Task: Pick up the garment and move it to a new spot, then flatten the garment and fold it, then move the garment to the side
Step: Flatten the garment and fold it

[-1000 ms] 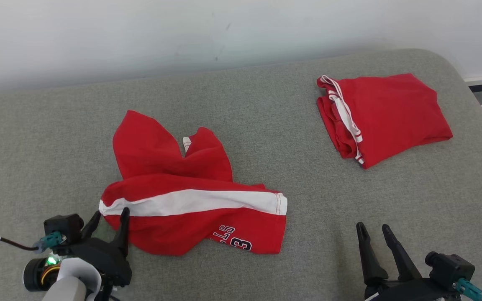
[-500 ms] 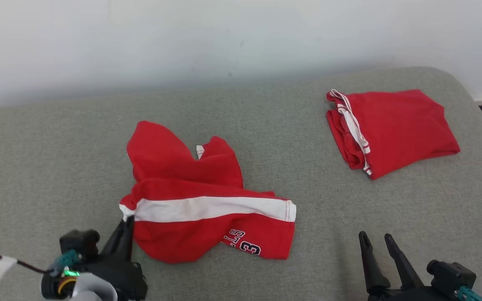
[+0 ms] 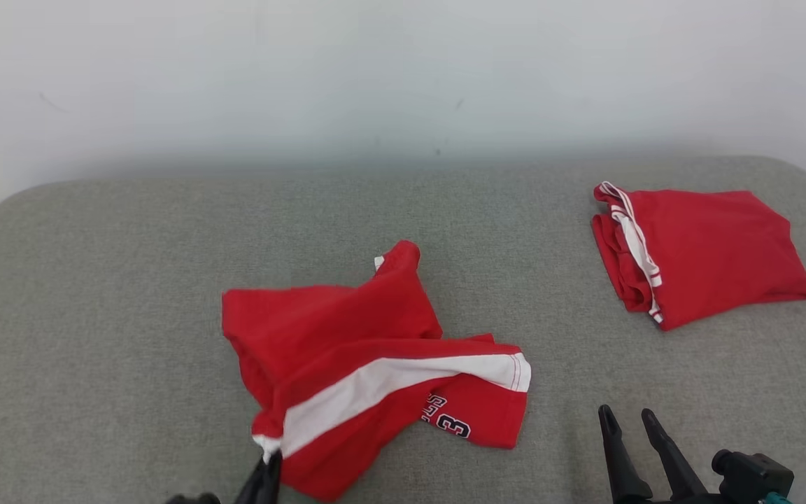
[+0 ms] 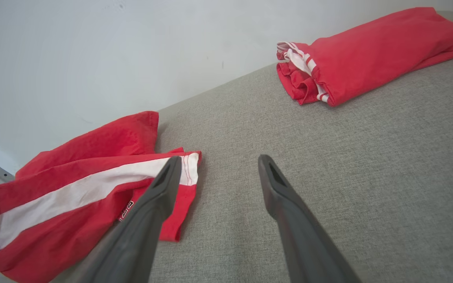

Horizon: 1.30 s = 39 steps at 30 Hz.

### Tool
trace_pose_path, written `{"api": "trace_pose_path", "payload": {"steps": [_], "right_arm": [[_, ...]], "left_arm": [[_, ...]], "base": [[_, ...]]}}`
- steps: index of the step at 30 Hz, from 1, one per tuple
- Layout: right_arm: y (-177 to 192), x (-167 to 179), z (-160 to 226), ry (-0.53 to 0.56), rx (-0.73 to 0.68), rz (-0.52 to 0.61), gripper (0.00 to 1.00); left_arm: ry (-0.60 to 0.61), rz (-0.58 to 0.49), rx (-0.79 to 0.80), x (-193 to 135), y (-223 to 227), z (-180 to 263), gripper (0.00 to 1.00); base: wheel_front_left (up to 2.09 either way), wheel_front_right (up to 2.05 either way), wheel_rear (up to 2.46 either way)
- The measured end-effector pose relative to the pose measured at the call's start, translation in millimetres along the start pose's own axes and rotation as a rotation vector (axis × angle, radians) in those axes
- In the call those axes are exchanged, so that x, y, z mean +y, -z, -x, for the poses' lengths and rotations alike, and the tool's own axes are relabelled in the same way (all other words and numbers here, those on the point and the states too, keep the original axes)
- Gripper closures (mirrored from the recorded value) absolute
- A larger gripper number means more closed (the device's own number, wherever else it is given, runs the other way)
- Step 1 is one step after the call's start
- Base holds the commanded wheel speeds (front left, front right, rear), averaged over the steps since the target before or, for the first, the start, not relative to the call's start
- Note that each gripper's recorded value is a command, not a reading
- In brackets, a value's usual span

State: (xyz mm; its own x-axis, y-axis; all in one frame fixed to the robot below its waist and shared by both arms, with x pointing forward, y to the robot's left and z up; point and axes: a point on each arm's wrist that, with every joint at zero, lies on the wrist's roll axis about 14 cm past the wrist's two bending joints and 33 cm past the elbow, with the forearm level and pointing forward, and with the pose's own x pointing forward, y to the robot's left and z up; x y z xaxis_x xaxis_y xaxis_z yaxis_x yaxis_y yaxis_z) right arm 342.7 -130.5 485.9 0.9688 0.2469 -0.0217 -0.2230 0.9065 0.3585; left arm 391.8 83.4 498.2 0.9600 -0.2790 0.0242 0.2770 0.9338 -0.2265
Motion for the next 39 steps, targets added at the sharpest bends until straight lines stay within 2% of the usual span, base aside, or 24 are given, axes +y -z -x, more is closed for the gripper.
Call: {"api": "trace_pose_path", "payload": {"steps": [5,6,7,8,9,18,25,33,39], "right_arm": [[-1,4,0,-0.012,0.001,0.001,0.00],[0,4,0,-0.012,0.002,0.001,0.00],[1,3,0,-0.011,0.005,0.000,0.00],[2,3,1,-0.009,0.008,0.000,0.00],[2,3,1,-0.009,0.011,-0.001,0.00],[2,4,-2,-0.012,0.011,-0.003,0.00],[2,7,-11,-0.036,0.029,0.017,0.00],[14,7,-30,-0.060,0.115,0.059,0.00],[28,11,-45,-0.089,0.193,0.086,0.00]], "left_arm": [[-0.024,0.001,0.030,-3,14,18,1.00],[-0.029,0.006,0.036,-4,17,20,0.87],[-0.031,0.011,0.042,-5,19,22,0.55],[-0.034,0.014,0.048,-5,21,24,0.02],[-0.037,0.015,0.051,-5,22,25,0.00],[-0.106,0.047,-0.016,4,5,29,0.00],[-0.162,0.034,-0.141,19,-34,29,0.00],[-0.239,-0.017,-0.265,37,-73,38,0.00],[-0.321,-0.044,-0.290,58,-81,53,0.00]], "base": [[0.00,0.00,0.00],[0.00,0.00,0.00],[0.00,0.00,0.00],[0.00,0.00,0.00],[0.00,0.00,0.00],[0.00,0.00,0.00],[0.00,0.00,0.00],[0.00,0.00,0.00],[0.00,0.00,0.00]]}}
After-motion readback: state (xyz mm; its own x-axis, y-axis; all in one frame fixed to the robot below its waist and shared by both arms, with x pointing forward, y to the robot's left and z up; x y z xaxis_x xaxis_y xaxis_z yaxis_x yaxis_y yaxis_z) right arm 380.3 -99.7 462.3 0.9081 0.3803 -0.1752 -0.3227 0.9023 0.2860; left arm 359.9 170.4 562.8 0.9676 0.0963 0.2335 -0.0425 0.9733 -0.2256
